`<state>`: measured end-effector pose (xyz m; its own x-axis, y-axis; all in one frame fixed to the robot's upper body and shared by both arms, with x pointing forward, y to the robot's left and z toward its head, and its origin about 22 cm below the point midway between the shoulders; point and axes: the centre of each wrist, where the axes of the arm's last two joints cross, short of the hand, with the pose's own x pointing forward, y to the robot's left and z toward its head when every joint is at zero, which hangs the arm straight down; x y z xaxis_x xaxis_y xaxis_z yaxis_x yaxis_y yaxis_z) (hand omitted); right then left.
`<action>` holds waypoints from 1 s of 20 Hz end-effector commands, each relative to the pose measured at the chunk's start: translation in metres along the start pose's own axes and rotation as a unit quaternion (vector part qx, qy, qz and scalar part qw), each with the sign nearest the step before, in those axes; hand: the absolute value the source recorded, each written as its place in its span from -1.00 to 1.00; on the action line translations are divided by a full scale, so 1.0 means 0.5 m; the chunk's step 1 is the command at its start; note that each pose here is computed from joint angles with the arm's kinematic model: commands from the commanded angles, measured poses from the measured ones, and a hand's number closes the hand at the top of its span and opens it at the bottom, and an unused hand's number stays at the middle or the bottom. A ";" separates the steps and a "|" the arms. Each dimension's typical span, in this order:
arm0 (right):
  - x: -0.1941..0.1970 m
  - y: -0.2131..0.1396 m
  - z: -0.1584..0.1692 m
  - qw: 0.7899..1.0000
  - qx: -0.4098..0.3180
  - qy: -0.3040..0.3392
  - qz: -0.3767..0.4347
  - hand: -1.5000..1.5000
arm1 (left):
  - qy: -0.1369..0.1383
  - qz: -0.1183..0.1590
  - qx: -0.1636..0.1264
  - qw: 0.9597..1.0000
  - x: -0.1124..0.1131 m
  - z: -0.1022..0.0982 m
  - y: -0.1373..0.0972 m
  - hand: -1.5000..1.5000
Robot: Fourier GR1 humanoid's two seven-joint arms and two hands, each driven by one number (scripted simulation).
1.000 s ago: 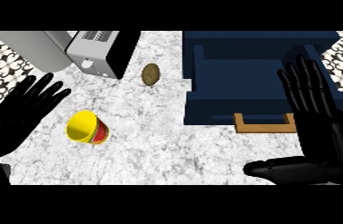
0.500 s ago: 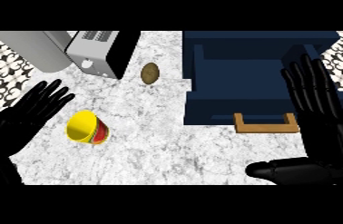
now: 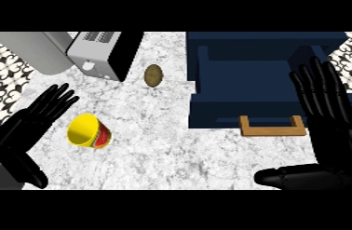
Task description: Pick up the cup, place it into the drawer and close the drawer
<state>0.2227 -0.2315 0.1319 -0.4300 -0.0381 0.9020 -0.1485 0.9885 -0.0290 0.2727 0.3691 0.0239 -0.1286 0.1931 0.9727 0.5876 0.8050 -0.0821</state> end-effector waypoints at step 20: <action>0.025 -0.020 -0.006 1.000 0.016 -0.004 -0.002 -1.00 | 0.032 0.000 0.026 0.999 -0.165 0.040 0.033 -1.00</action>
<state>0.2221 -0.2356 0.1372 -0.4272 -0.0480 0.9029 -0.1681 0.9854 -0.0271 0.2814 0.3798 -0.0486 -0.0334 0.0392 0.9987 0.4700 0.8825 -0.0189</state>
